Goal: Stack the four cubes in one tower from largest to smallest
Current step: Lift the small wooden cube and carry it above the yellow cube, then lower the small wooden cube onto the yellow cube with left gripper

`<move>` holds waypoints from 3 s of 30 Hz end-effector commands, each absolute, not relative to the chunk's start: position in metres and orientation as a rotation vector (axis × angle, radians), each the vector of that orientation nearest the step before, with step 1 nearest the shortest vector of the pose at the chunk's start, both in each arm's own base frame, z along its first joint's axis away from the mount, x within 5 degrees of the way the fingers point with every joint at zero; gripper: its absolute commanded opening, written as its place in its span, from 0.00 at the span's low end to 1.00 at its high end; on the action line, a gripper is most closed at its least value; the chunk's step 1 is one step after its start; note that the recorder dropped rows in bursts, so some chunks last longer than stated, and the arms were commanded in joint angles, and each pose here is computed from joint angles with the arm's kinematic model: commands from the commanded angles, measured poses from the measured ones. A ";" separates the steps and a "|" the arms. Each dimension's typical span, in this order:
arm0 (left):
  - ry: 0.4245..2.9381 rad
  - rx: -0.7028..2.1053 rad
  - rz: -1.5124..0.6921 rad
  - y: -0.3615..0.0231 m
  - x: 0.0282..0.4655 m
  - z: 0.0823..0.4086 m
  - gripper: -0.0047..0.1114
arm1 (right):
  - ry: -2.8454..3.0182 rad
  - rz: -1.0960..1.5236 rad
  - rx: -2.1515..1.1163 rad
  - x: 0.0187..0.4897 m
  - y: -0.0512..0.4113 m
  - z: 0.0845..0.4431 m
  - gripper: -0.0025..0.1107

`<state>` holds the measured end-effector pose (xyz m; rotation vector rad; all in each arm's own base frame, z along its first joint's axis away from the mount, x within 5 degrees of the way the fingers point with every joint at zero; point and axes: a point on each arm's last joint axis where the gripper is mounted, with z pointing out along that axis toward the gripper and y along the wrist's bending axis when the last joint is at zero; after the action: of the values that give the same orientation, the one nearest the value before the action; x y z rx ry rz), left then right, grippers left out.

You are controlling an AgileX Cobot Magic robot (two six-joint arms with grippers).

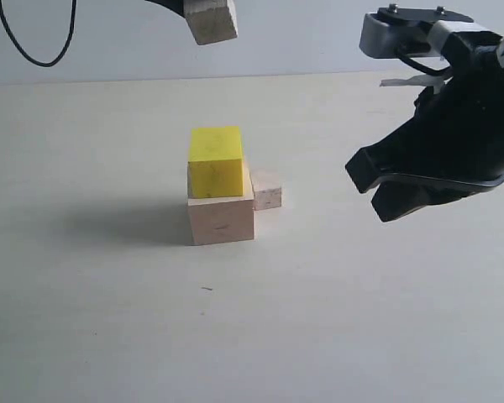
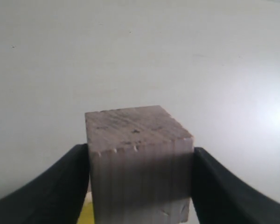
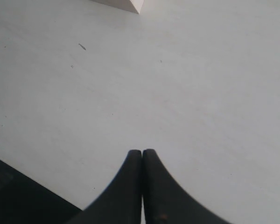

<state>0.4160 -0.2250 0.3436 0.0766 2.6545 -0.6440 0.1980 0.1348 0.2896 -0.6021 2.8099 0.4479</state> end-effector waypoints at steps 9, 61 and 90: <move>2.744 0.128 -0.598 -0.219 0.369 0.347 0.04 | 2.802 0.459 -0.602 0.197 0.134 0.290 0.02; 2.945 0.034 -0.475 -0.238 0.341 0.297 0.04 | 2.810 0.461 -0.604 0.196 0.134 0.290 0.02; 2.973 0.038 -0.491 -0.242 0.343 0.288 0.44 | 2.811 0.467 -0.602 0.196 0.134 0.290 0.02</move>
<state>0.3444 -0.2406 0.2892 0.0310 2.9692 -0.4803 0.1974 0.1355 0.2897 -0.5970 2.8136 0.4632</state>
